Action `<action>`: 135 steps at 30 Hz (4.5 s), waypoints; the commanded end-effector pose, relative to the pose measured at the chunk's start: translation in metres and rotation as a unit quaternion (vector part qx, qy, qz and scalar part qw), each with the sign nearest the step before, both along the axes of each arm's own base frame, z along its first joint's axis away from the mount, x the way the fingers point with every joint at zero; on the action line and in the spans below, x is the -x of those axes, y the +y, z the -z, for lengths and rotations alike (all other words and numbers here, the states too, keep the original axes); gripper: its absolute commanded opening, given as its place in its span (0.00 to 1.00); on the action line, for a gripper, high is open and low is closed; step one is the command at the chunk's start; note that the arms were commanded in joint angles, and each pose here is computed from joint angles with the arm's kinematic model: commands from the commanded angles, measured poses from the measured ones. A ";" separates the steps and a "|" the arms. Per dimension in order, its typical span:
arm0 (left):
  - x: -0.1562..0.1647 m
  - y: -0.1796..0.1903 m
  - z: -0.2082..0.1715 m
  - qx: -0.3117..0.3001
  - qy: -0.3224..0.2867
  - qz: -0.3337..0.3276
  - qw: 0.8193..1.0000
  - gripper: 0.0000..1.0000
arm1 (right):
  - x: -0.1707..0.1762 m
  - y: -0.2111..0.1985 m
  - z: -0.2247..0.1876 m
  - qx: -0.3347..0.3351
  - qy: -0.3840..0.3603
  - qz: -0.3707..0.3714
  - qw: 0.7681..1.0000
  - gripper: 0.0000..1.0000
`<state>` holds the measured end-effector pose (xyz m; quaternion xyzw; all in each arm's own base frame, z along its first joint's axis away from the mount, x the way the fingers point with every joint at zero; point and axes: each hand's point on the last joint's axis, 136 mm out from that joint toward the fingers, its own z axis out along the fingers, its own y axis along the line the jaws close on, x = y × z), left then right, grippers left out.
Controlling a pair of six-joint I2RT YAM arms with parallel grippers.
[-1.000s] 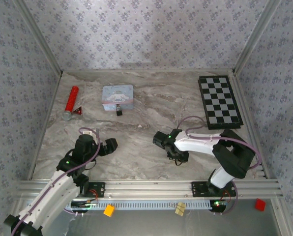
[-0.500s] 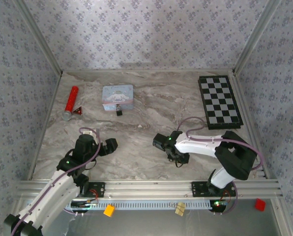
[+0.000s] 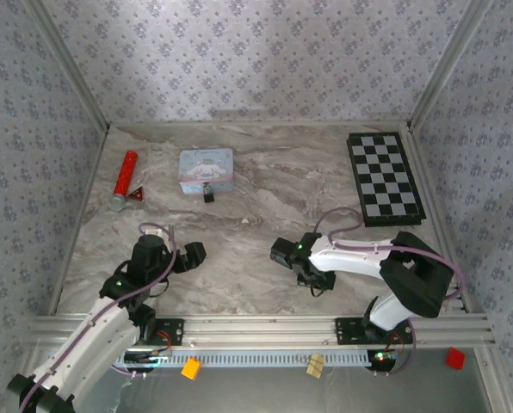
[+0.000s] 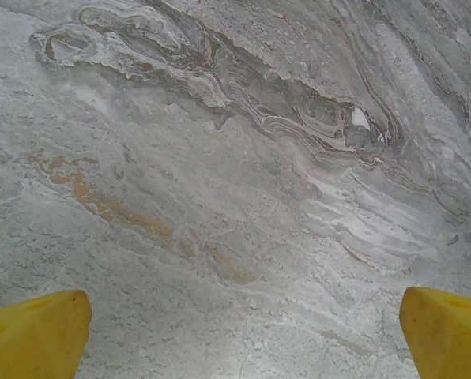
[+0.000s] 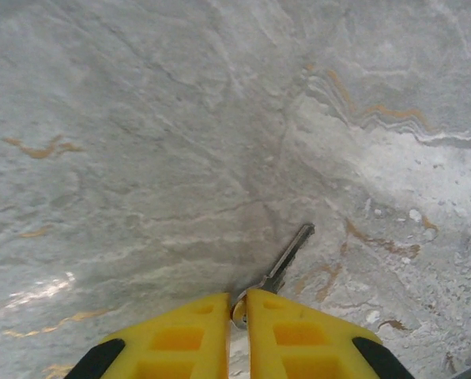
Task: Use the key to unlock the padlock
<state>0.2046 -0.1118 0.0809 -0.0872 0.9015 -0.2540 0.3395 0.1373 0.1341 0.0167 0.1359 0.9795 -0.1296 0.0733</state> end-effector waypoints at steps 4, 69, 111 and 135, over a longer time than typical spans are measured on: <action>-0.005 -0.003 -0.008 -0.002 -0.017 0.004 1.000 1.00 | 0.005 -0.010 0.000 0.014 -0.006 0.014 1.000 0.15; -0.014 -0.006 -0.014 -0.015 -0.019 0.012 1.000 1.00 | -0.017 0.010 -0.030 -0.090 -0.077 -0.002 0.993 0.14; -0.039 -0.187 -0.141 -0.058 -0.483 0.400 0.777 0.90 | -0.138 0.179 -0.266 -0.435 -0.284 -0.163 0.839 0.16; -0.071 -0.194 -0.160 -0.042 -0.501 0.338 0.795 0.55 | -0.130 0.183 -0.247 -0.458 -0.264 -0.153 0.835 0.16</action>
